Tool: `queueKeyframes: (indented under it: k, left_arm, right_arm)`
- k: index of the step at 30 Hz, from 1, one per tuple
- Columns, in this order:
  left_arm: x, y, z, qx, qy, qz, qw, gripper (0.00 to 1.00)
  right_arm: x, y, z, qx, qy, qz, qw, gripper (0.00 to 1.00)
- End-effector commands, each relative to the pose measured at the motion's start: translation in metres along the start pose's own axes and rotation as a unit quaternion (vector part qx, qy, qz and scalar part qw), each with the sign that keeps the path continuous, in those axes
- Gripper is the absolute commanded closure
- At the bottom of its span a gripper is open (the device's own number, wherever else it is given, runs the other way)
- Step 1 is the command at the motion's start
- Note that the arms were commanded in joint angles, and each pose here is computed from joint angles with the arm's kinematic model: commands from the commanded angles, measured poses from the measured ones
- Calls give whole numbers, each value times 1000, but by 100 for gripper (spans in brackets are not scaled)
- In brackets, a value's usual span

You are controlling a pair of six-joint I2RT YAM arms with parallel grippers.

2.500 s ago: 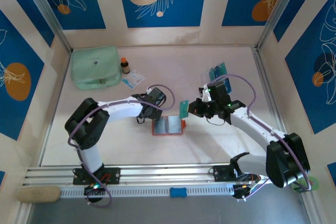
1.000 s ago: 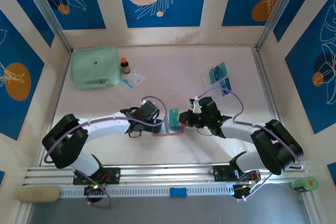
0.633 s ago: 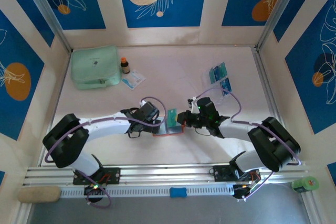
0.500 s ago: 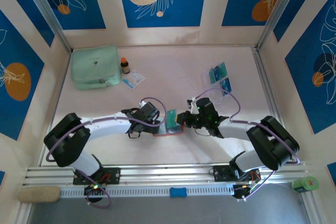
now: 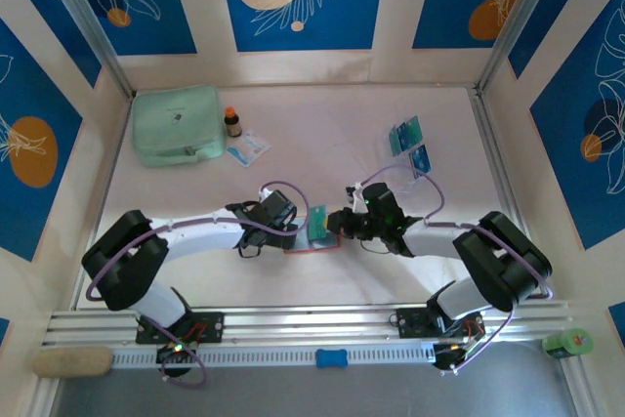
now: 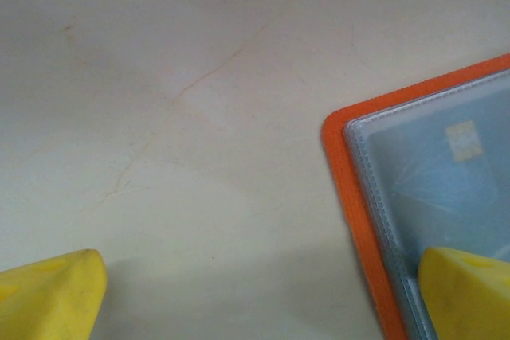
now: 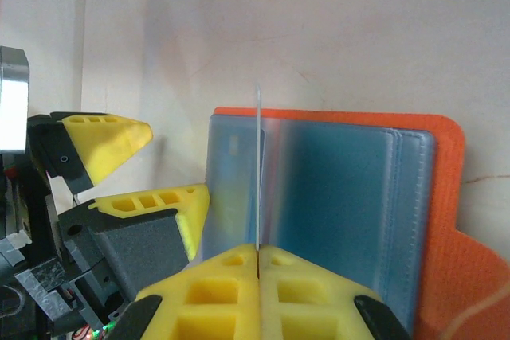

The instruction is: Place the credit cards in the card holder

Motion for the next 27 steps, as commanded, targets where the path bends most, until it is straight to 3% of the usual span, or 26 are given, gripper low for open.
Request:
queueKeyframes:
  k: [1,27]
  left_arm:
    - [5,3,7,10,10,-27,1000,0]
    - [8,4,10,9,8,-27,1000,0]
  right_arm:
    - [4,4,-3,-3,-3,-8,1000,100]
    - [7,2,-6,-12,0,-12,1000,100]
Point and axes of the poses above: each hand's point on the last joint's axis, 136 mm out from that joint toward the fingers, its own y axis out along the fingers, its own x axis along the line the jaws close on, z = x × y, the point moved 10 cm from there along -y, back along the fingers, and after that the axes turned 13 degrees about -y, right-handed, at the moved point
